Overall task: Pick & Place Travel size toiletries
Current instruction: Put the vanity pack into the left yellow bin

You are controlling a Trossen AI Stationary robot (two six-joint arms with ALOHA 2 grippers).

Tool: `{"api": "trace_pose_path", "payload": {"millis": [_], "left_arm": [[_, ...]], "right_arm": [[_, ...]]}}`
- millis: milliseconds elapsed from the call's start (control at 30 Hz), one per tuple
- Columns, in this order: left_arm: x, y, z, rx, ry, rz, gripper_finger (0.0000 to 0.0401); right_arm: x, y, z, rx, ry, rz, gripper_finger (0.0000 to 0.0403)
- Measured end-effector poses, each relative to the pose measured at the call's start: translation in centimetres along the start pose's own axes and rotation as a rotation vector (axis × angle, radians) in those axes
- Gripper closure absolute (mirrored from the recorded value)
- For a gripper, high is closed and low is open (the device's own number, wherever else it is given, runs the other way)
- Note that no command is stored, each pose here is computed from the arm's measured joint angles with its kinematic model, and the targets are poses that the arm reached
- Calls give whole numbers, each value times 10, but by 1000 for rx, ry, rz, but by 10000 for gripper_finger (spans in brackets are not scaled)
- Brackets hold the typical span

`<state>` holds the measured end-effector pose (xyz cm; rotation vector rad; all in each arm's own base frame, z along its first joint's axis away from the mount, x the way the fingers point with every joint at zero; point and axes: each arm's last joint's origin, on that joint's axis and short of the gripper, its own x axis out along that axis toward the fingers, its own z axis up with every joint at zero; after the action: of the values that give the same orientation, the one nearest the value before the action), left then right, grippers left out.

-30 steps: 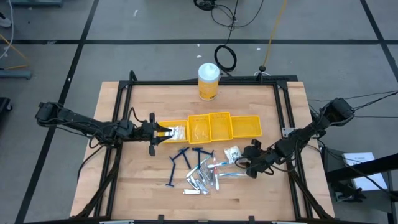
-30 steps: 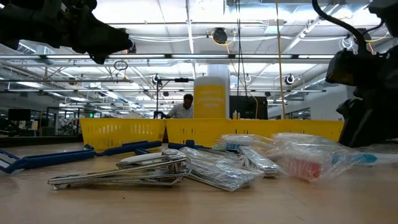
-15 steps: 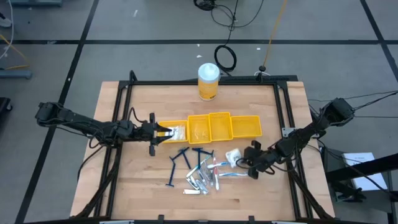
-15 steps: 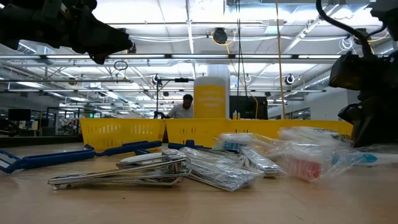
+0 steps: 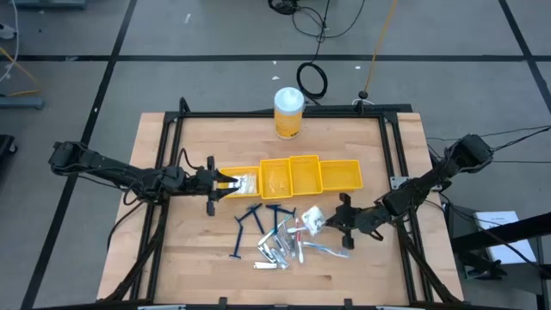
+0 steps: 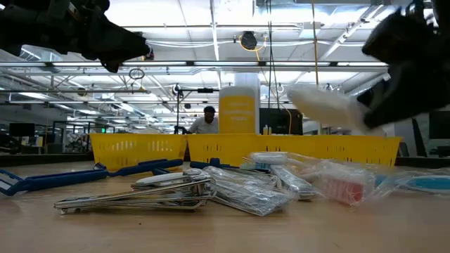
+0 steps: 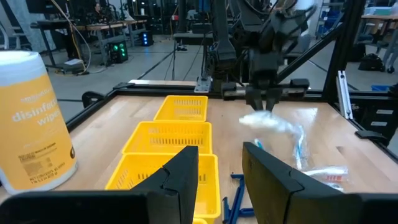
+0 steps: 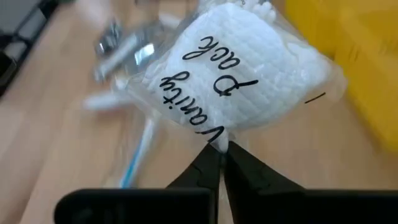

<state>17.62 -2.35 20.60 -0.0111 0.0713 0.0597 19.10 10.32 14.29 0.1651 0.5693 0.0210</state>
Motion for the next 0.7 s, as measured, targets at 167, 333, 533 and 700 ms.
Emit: {"api": "trace_pose_path", "payload": {"millis": [167, 333, 533, 700], "left_arm": [[0, 0, 5, -53, -53, -3, 277], [11, -7, 2, -54, -84, -30, 277], [44, -20, 2, 34, -96, -132, 277], [86, -31, 9, 120, -69, -140, 277]], "right_arm": [[-1, 1, 16, -103, -155, -18, 398], [1, 0, 26, -127, -249, -9, 400], [3, 2, 34, -191, -352, -50, 400], [-2, -2, 49, -269, -496, -209, 400]]}}
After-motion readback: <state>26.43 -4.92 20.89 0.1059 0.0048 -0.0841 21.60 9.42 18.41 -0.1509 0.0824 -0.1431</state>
